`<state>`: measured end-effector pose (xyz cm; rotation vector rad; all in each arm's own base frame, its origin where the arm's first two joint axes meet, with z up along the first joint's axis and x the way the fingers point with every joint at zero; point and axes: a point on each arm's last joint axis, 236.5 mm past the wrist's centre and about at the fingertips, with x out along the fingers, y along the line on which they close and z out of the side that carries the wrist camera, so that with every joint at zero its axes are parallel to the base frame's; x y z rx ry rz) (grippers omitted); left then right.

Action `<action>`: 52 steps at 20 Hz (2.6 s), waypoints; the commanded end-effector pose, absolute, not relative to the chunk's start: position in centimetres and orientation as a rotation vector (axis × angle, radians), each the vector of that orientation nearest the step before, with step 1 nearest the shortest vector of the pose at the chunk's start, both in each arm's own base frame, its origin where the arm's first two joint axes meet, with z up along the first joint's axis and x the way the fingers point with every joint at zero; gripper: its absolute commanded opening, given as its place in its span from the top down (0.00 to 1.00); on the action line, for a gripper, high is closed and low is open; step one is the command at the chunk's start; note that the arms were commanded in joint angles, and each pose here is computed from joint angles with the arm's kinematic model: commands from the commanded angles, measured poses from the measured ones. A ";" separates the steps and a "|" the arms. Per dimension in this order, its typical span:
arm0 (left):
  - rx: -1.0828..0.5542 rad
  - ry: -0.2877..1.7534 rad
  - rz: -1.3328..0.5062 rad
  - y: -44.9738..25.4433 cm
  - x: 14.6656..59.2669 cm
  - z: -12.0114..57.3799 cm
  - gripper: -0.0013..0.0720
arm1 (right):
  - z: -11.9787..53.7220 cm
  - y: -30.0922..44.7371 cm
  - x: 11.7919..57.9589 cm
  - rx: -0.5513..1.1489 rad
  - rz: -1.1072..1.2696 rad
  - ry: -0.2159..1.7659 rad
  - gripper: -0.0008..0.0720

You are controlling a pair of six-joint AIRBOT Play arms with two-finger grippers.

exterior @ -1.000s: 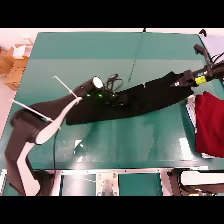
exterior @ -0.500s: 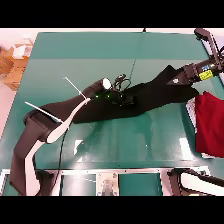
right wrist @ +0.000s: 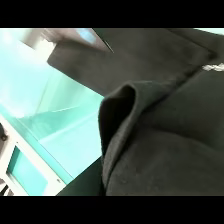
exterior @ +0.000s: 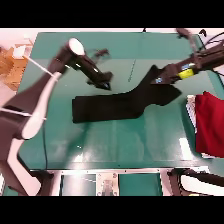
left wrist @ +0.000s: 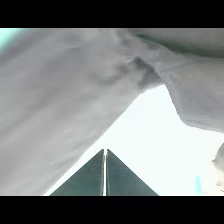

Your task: Fold the shirts.

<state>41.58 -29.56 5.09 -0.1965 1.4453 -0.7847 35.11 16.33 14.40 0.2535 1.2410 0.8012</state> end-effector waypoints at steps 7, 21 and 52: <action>-0.160 1.296 -0.519 -15.7 42.7 14.0 0.95 | 2.7 43.7 33.4 0.191 1.125 1.281 0.87; -0.159 1.296 -0.525 -15.8 42.7 14.0 0.95 | 4.3 18.9 44.5 0.292 0.682 1.470 0.48; -0.027 1.304 -0.307 -10.7 44.0 12.4 0.95 | 22.2 -2.6 48.1 0.856 0.460 0.793 0.97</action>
